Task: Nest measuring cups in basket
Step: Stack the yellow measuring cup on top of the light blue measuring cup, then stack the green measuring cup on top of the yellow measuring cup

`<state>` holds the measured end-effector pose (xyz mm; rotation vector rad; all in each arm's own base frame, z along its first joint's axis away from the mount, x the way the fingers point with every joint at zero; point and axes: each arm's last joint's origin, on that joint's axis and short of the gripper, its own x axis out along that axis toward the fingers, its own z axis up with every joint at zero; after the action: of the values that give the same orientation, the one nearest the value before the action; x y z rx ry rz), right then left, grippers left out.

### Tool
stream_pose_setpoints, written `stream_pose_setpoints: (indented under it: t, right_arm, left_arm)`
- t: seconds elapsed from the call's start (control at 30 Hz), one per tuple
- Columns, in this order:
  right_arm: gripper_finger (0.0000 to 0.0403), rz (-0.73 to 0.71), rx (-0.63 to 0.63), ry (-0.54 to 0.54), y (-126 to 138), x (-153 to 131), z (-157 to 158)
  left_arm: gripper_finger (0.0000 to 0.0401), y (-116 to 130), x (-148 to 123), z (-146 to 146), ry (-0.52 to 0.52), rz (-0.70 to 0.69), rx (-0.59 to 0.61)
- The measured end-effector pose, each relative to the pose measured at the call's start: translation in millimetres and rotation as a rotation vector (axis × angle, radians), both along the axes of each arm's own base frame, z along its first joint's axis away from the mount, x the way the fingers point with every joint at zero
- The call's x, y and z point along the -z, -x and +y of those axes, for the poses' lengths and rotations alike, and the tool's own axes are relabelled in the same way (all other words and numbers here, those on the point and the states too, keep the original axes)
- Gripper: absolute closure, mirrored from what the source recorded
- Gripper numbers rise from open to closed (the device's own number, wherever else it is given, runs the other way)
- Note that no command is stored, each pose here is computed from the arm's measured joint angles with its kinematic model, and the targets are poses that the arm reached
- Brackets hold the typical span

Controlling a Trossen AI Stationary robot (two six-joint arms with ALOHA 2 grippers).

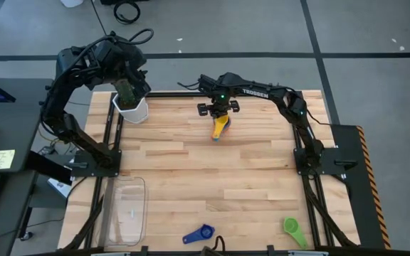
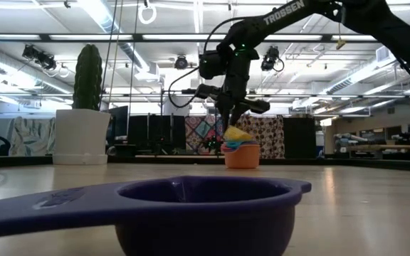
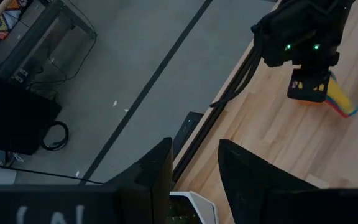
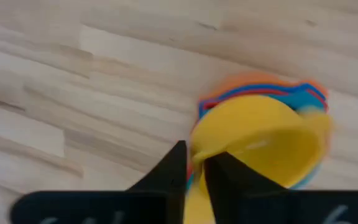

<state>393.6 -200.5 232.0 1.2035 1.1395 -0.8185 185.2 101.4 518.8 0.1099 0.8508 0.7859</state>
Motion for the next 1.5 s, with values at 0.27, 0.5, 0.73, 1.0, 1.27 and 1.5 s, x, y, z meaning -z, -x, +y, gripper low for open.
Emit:
stream_pose_setpoints:
  t: [0.27,0.5,0.73,1.0,1.27,1.5]
  right_arm:
    - [0.0296,-0.077,-0.028,0.009,-7.5,-1.8,0.5]
    - [0.0300,-0.048,-0.033,-0.003,-5.6,-1.0,3.3]
    - [0.0329,0.066,0.028,-0.005,2.8,1.1,6.0]
    - [0.0375,0.105,0.007,0.037,4.3,-1.2,7.8]
    - [0.0395,-0.056,-0.253,0.267,-4.8,-83.7,40.0]
    - [0.0393,-0.128,-0.462,0.410,32.7,-170.5,99.5]
  left_arm:
    - [0.0266,0.0,0.0,0.0,0.000,0.000,0.000]
    - [0.0266,0.0,0.0,0.0,-0.001,0.001,0.001]
    - [0.0266,0.0,0.0,0.0,-0.001,0.001,0.001]
    - [0.0266,0.1,0.0,0.0,-0.001,0.001,0.001]
    - [0.0266,0.1,-0.1,-0.1,-0.001,0.000,0.001]
    - [0.0266,0.1,-0.1,-0.1,0.003,-0.004,-0.001]
